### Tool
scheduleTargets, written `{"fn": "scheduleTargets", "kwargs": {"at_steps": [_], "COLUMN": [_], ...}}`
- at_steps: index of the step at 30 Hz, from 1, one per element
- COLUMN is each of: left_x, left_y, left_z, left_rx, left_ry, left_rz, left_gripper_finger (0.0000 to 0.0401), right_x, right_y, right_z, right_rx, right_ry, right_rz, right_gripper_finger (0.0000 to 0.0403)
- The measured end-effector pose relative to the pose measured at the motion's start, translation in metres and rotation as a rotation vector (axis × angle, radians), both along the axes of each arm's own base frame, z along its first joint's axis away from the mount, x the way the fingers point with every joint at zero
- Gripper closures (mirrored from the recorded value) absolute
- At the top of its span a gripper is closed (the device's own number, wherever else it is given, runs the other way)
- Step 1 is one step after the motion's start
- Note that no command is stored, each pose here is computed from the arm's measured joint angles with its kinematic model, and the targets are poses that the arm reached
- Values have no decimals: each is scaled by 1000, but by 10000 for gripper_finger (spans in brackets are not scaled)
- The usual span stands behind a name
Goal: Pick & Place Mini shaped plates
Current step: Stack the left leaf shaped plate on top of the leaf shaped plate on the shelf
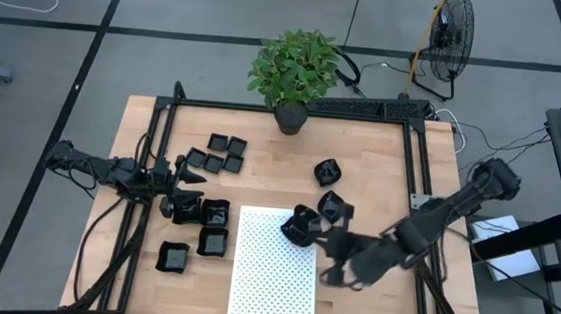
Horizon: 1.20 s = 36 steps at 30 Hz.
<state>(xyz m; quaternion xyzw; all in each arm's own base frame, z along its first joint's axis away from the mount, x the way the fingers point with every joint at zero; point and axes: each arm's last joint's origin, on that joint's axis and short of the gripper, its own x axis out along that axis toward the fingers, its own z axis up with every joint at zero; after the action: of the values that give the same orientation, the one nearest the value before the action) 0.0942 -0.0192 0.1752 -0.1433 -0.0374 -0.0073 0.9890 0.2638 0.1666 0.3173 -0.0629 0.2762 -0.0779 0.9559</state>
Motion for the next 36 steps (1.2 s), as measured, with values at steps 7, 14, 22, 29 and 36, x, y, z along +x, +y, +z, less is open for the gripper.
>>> {"fn": "scheduleTargets", "kwargs": {"at_steps": [7, 14, 22, 29, 36], "left_x": [0, 0, 0, 0, 0], "left_y": [0, 0, 0, 0, 0], "left_z": [0, 0, 0, 0, 0], "left_rx": [0, 0, 0, 0, 0], "left_ry": [0, 0, 0, 0, 0], "left_rz": [0, 0, 0, 0, 0], "left_gripper_finger": [187, 187, 187, 187, 187], "right_x": [22, 28, 35, 39, 42], "right_y": [14, 15, 5, 4, 5], "right_z": [5, -1, -1, 1, -3], "right_rx": [54, 142, 228, 280, 327], "right_ry": [109, 124, 108, 89, 73], "right_rz": [-110, -201, -273, -276, -313], "right_gripper_finger": [403, 403, 403, 403, 403]}}
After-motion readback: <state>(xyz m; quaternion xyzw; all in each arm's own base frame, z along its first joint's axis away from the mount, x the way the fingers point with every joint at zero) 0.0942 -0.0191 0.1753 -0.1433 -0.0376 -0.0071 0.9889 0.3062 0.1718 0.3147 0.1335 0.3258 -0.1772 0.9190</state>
